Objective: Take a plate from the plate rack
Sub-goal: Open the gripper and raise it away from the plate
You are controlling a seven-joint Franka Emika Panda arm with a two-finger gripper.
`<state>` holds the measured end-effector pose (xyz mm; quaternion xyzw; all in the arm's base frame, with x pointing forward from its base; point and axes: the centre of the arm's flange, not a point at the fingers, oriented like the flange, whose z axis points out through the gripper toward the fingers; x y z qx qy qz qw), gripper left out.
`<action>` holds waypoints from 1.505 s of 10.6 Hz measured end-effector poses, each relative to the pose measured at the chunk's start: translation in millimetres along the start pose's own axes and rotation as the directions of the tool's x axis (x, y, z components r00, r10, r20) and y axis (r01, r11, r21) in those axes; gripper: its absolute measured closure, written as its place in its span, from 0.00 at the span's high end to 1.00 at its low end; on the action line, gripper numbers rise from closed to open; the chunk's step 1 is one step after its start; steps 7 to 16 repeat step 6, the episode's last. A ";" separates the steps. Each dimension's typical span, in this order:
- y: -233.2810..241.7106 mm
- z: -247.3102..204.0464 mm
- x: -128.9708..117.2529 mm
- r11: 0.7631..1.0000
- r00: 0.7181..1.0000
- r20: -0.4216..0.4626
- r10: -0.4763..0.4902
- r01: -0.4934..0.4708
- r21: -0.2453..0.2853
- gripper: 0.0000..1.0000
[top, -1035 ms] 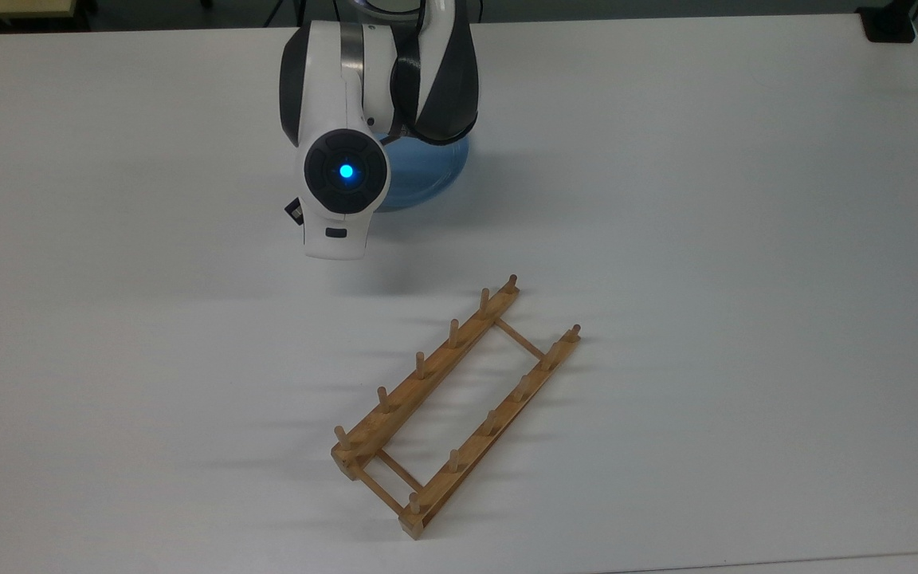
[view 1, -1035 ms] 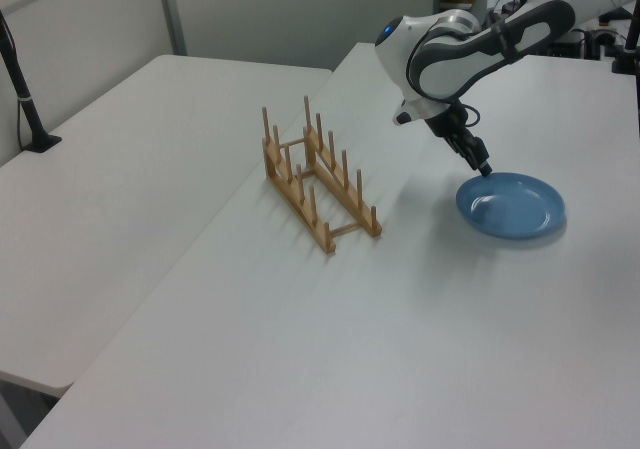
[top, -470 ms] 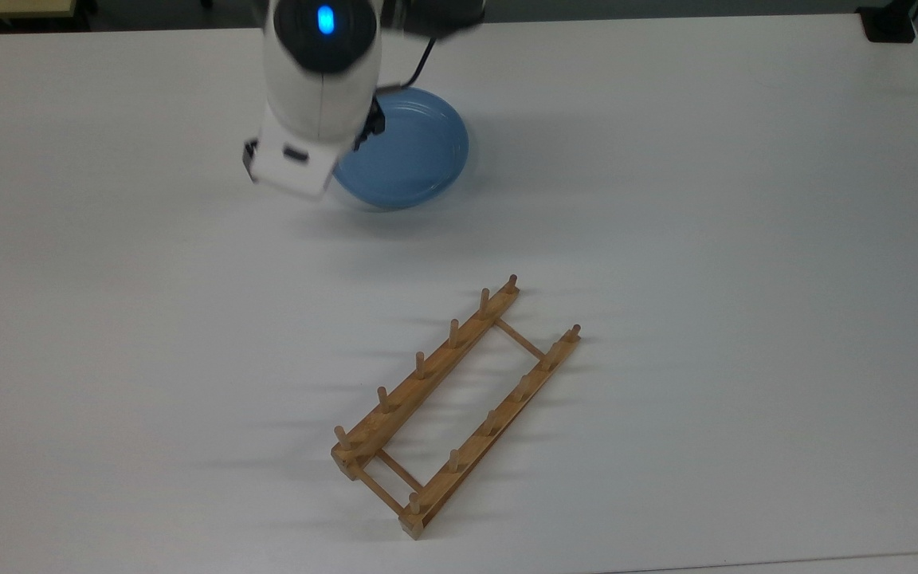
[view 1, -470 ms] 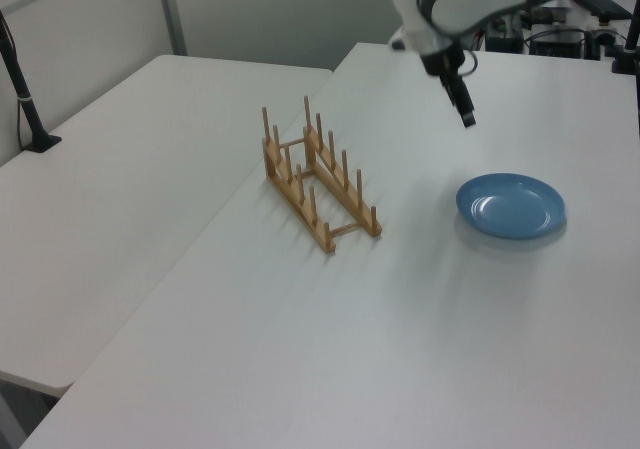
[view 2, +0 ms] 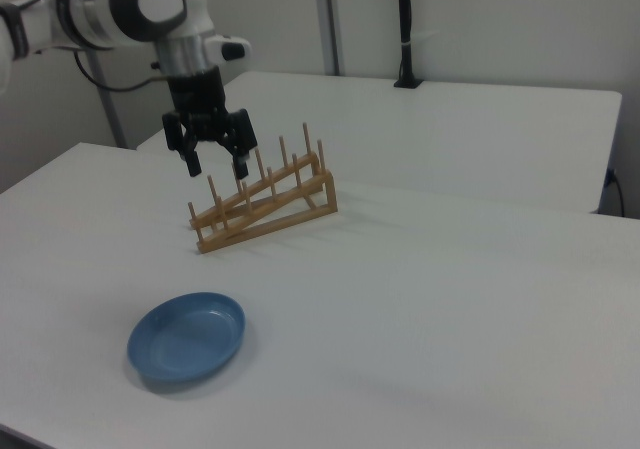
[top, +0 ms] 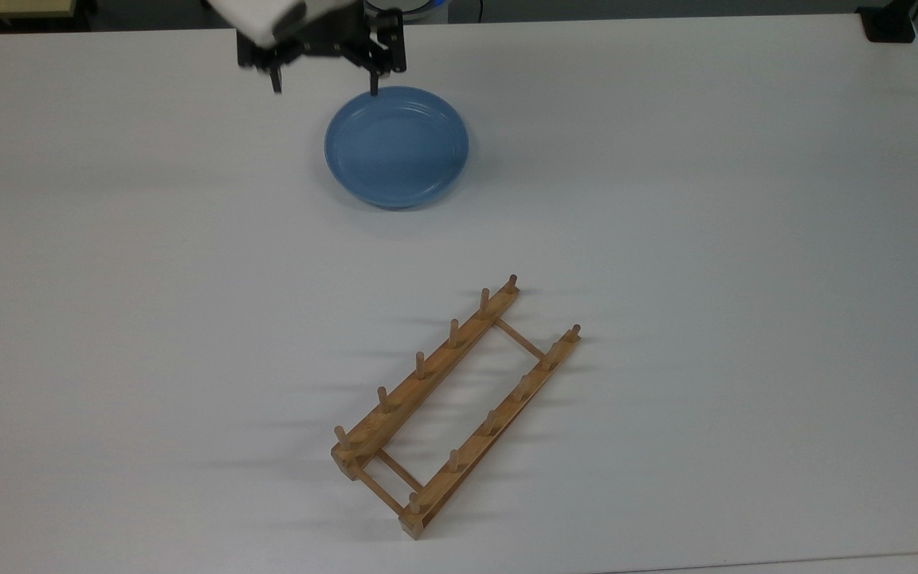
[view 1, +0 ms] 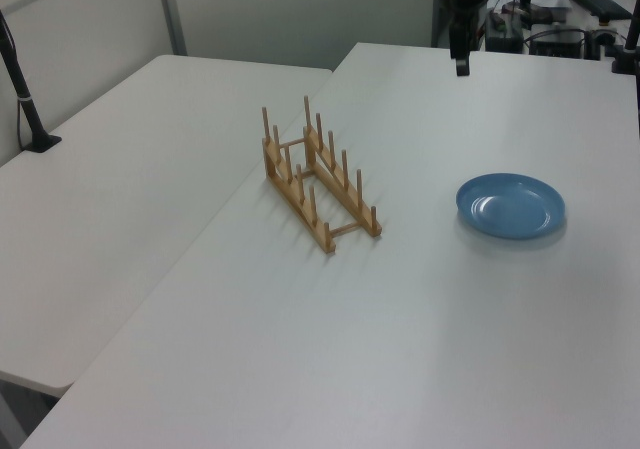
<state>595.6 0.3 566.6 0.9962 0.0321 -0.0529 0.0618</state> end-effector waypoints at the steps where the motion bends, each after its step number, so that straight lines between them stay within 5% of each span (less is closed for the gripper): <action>1: 1.6 -13.3 -8.9 0.998 0.997 -0.023 0.069 -0.069 0.002 1.00; 5: 25.3 -25.5 -23.3 0.988 0.986 -0.070 0.152 -0.151 0.012 1.00; 16: 26.1 -24.0 -23.7 0.988 0.986 -0.069 0.153 -0.152 0.012 1.00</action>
